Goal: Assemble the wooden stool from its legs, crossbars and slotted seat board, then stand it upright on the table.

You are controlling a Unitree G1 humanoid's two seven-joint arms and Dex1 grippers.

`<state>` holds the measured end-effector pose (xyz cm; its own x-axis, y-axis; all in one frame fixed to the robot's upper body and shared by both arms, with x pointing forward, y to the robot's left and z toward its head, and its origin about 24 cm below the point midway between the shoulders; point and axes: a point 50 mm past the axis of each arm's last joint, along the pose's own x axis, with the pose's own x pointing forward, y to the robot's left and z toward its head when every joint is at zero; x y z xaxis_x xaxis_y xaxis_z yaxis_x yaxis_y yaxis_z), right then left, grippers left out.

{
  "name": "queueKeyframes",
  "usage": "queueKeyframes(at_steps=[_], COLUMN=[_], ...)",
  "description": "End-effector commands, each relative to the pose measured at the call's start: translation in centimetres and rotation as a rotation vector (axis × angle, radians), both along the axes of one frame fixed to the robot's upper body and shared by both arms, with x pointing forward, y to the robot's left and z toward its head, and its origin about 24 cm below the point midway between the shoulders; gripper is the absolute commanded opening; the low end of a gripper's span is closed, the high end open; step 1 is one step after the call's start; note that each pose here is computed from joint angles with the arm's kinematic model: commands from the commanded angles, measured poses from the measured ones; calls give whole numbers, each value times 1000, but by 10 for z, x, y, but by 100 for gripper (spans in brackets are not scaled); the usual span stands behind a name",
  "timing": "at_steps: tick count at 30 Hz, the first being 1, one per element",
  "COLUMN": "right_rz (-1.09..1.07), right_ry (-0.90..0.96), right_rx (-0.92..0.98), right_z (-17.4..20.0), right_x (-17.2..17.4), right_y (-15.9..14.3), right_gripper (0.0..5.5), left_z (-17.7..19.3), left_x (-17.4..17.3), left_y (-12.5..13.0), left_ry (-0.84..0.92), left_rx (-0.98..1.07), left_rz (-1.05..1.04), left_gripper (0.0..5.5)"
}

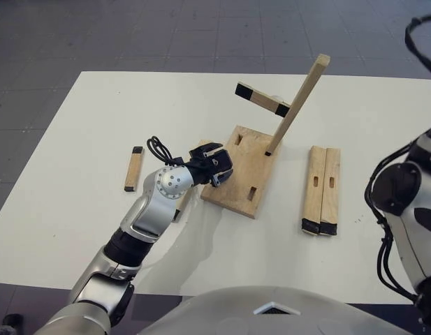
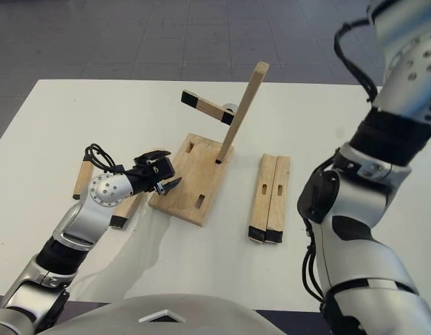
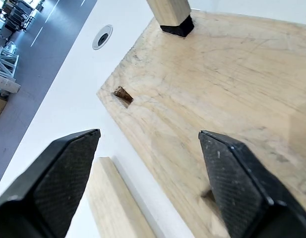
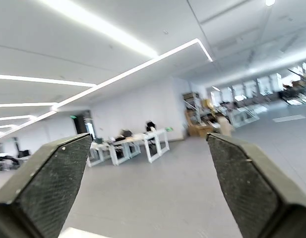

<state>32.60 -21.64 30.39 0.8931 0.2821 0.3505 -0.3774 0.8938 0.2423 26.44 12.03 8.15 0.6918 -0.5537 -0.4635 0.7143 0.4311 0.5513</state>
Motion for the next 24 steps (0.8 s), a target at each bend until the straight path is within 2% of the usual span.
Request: queueKeyframes(at_steps=[1, 5, 7, 12, 15, 21, 24], right_rz=[-106, 37, 106, 205, 258, 323, 339], right_ry=[241, 547, 619, 719, 742, 734, 731], right_rx=[-137, -343, -403, -547, -626, -665, -666], right_z=[-67, -147, -173, -223, -242, -258, -263], right_x=[-30, -52, -57, -55, -57, -49, -40], right_y=[-25, -8, 3, 26, 36, 53, 61], right_gripper=[423, 423, 423, 423, 423, 423, 423], left_z=[31, 20, 11, -10, -20, -34, -36], left_x=[9, 9, 8, 1, -2, -10, -11], left_y=[5, 34, 45, 45, 44, 52, 47], left_ry=[-139, -78, -38, 41, 80, 130, 145], left_rx=[-75, 47, 98, 100, 97, 121, 108], left_rz=[31, 90, 105, 83, 75, 89, 77], left_gripper=[368, 368, 368, 368, 368, 368, 368])
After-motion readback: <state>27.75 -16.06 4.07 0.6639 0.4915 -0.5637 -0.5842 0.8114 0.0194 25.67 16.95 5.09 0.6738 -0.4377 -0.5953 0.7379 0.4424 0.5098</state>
